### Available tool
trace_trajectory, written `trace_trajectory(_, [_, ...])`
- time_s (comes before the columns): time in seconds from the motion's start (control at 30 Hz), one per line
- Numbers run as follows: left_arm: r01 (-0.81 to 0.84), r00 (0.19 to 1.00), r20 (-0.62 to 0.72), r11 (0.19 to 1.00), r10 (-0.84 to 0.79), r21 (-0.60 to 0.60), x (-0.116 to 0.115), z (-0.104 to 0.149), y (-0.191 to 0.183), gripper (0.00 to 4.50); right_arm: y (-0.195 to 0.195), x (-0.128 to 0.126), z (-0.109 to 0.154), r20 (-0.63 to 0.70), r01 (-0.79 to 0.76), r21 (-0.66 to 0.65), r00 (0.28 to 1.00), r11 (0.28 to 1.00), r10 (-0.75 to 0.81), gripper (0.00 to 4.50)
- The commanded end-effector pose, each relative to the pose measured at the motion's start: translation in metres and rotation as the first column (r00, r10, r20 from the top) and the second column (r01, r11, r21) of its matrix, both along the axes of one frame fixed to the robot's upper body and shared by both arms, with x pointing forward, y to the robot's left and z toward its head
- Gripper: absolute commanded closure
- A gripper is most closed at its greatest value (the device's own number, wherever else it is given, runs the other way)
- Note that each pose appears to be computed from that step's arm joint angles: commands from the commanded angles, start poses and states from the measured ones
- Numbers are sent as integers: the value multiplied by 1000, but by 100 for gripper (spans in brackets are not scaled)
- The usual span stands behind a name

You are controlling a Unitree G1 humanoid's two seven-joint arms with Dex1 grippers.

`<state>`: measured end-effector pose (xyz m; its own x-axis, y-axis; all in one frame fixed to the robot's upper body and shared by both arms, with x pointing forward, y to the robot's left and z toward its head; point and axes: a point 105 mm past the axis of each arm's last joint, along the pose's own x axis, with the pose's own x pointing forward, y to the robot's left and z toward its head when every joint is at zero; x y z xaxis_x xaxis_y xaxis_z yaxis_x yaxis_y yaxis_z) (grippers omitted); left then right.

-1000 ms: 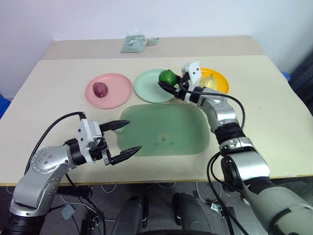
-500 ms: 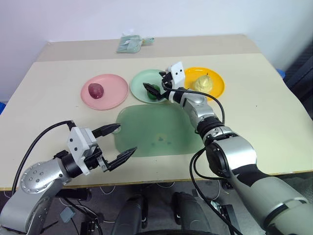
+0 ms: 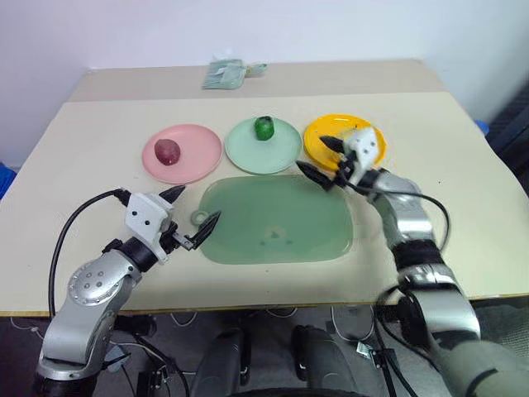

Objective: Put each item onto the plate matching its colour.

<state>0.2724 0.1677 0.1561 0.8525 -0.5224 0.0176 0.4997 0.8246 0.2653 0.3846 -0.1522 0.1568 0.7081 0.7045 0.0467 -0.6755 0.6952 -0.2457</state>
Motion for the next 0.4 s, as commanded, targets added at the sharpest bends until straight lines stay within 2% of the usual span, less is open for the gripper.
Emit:
trace_trajectory(0.03, [7, 999, 43, 999, -9, 34, -3, 5, 3, 0, -21, -40, 13, 30, 17, -49, 999, 999, -15, 2])
trace_trajectory(0.2, [33, 999, 29, 999, -33, 1, -9, 3, 4, 0, -60, -85, 0, -47, 115, -120, 991, 986, -121, 2])
trace_trajectory(0.4, [47, 999, 0, 999, -47, -16, -8, -11, 15, 0, -82, -107, 1, -53, 202, -144, 976, 969, -211, 2])
